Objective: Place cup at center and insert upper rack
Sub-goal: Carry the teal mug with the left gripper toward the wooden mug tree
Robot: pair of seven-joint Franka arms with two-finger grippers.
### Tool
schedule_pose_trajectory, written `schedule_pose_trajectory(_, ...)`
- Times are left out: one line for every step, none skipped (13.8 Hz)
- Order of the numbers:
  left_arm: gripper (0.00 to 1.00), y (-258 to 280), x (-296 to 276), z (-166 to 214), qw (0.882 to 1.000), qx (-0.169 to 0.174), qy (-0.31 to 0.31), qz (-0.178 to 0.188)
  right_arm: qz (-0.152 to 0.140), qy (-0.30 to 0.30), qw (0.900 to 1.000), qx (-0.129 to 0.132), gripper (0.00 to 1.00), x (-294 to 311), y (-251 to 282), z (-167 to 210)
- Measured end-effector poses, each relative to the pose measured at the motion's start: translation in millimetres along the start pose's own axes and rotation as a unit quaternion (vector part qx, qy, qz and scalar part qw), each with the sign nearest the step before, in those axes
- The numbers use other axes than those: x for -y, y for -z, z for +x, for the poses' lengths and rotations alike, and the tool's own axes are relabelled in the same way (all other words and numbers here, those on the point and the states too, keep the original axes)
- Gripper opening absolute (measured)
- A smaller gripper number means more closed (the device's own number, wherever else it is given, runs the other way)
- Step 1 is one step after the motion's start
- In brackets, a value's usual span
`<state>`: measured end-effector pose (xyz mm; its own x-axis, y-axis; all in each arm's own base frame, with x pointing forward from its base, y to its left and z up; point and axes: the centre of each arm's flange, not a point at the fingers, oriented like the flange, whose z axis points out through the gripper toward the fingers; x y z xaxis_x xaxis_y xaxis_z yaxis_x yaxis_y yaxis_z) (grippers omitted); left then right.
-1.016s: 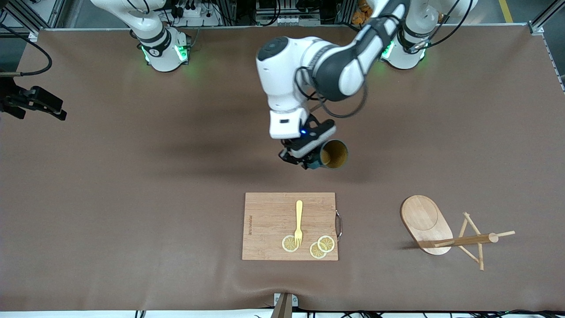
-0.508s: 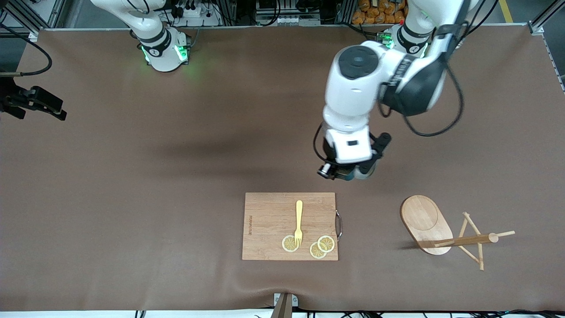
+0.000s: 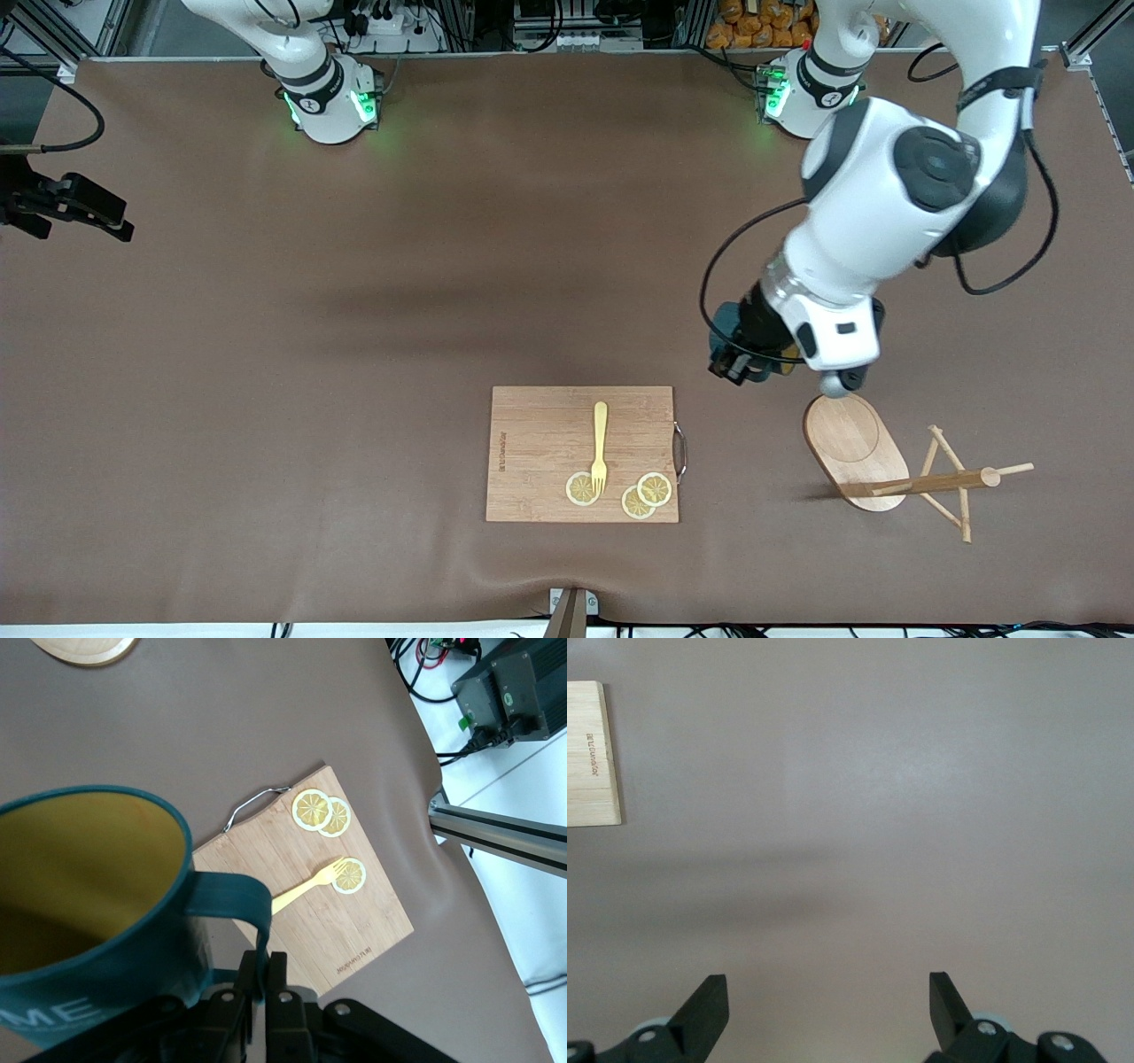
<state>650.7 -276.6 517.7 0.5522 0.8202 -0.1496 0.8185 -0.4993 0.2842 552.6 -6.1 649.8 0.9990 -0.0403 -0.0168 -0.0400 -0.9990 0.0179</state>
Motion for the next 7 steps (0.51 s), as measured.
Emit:
schedule_pose_trajectory(0.07, 2, 3, 13, 1.000, 0.011, 0.000, -0.002, 0.000, 0.000, 1.000, 0.000, 1.00, 0, 0, 0)
schedule_pose_trajectory(0.07, 5, 5, 25, 1.000, 0.023, 0.001, -0.005, 0.000, 0.000, 1.000, 0.000, 1.00, 0, 0, 0)
schedule_pose_trajectory(0.07, 7, 8, 39, 0.999, 0.032, 0.005, -0.010, 0.000, 0.000, 1.000, 0.000, 1.00, 0, 0, 0)
schedule_pose_trajectory(0.07, 10, 12, 54, 0.999, 0.044, 0.009, -0.014, 0.000, 0.000, 1.000, 0.000, 1.00, 0, 0, 0)
schedule_pose_trajectory(0.07, 11, 17, 69, 0.998, 0.057, 0.010, -0.016, 0.000, 0.000, 1.000, 0.000, 1.00, 0, 0, 0)
schedule_pose_trajectory(0.07, 13, 23, 85, 0.997, 0.075, 0.008, -0.022, 0.000, 0.000, 1.000, 0.000, 1.00, 0, 0, 0)
schedule_pose_trajectory(0.07, 16, 29, 101, 0.995, 0.094, 0.010, -0.031, 0.000, 0.000, 1.000, 0.000, 1.00, 0, 0, 0)
